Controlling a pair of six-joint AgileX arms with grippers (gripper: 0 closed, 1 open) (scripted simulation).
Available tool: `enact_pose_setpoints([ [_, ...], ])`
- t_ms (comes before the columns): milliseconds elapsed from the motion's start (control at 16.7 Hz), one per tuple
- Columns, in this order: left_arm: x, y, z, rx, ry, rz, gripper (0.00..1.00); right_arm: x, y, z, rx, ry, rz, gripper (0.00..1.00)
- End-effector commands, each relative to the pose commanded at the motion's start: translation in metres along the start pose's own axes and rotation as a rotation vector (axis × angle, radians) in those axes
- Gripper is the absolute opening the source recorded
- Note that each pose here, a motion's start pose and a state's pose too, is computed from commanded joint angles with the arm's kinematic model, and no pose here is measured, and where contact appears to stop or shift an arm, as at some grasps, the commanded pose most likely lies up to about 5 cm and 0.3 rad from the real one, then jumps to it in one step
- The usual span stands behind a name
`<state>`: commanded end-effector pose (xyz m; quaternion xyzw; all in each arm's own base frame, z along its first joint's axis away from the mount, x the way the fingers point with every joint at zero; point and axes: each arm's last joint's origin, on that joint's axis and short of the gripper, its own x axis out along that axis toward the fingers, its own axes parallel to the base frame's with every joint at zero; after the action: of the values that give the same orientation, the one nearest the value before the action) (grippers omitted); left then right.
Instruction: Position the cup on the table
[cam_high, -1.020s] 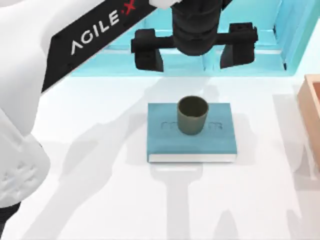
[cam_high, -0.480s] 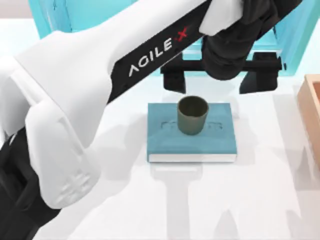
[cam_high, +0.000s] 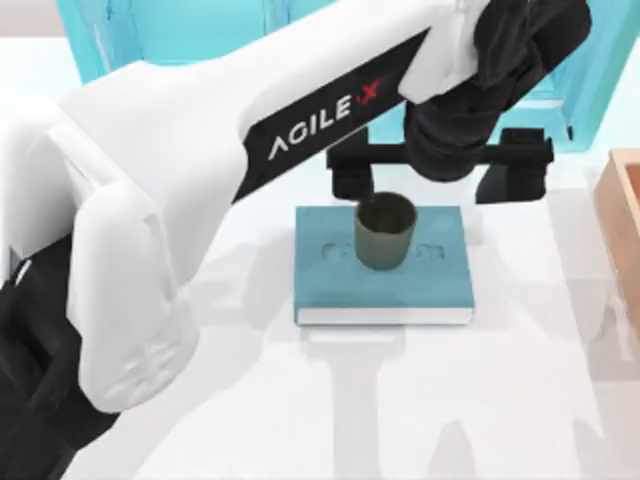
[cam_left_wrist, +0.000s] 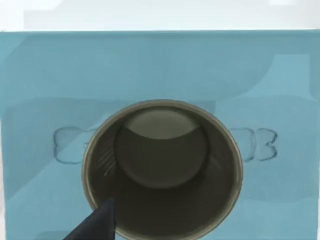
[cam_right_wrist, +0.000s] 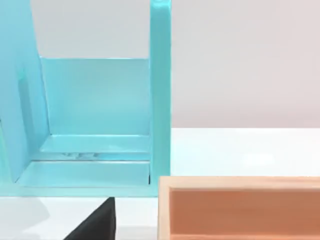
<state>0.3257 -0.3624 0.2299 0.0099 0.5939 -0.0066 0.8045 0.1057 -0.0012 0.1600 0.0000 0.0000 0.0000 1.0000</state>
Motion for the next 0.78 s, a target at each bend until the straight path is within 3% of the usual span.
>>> enact_pose_setpoints([
  [300, 0.054, 0.001, -0.003, 0.0, 0.0, 0.0, 1.0, 0.0, 0.0, 0.0, 0.0, 0.0, 0.0, 1.0],
  [600, 0.057, 0.002, -0.004, 0.0, 0.0, 0.0, 1.0, 0.0, 0.0, 0.0, 0.0, 0.0, 0.0, 1.0],
  [780, 0.057, 0.002, -0.004, 0.0, 0.0, 0.0, 0.77, 0.0, 0.0, 0.0, 0.0, 0.0, 0.0, 1.0],
])
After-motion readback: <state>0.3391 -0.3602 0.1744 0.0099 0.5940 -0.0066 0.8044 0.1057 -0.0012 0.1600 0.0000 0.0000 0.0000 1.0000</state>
